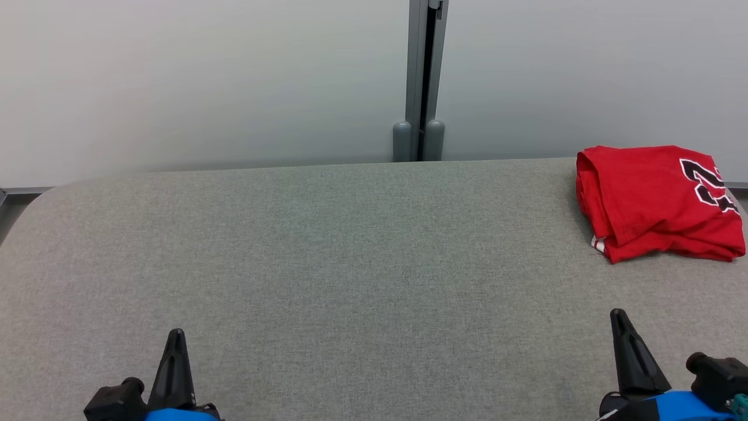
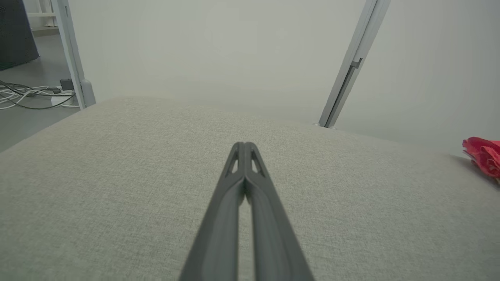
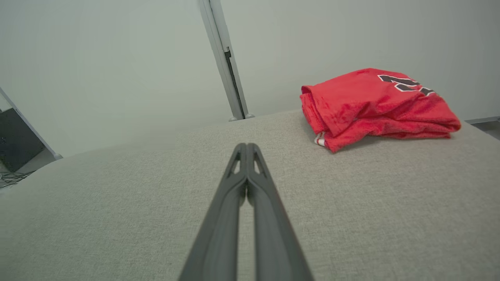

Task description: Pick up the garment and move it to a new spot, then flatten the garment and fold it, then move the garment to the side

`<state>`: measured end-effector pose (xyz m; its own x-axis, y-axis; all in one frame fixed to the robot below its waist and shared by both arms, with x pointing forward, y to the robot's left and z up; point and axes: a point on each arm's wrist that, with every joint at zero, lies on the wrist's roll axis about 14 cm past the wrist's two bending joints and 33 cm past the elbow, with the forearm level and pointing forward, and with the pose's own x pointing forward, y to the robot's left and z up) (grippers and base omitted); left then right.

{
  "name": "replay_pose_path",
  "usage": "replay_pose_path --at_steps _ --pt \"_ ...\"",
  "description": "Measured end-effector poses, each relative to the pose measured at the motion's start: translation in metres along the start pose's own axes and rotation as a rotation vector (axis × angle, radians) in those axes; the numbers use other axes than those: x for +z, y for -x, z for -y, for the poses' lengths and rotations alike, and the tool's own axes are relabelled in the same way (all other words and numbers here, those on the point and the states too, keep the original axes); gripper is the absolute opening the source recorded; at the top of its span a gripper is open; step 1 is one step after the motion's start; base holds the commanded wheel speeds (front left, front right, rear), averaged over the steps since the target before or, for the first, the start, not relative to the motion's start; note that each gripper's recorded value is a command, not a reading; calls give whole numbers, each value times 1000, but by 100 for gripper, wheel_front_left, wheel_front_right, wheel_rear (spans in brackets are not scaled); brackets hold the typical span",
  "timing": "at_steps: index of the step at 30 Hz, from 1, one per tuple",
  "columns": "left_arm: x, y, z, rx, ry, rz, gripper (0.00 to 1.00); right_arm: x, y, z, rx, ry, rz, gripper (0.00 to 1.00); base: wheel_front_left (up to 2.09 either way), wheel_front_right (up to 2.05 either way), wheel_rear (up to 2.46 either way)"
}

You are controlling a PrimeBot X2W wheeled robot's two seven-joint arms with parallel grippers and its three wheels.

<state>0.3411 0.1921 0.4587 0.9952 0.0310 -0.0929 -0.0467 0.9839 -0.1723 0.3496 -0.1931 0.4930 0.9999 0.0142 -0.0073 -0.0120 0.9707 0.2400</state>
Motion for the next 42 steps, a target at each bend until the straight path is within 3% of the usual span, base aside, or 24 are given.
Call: replay_pose_path --at_steps 20,42 --pt "5 -8 -7 44 363 -13 0 -2 -6 7 -46 -340 -16 0 0 0 0" --pt "13 -19 -7 44 680 -15 0 2 -17 8 -59 -641 -9 0 0 0 0"
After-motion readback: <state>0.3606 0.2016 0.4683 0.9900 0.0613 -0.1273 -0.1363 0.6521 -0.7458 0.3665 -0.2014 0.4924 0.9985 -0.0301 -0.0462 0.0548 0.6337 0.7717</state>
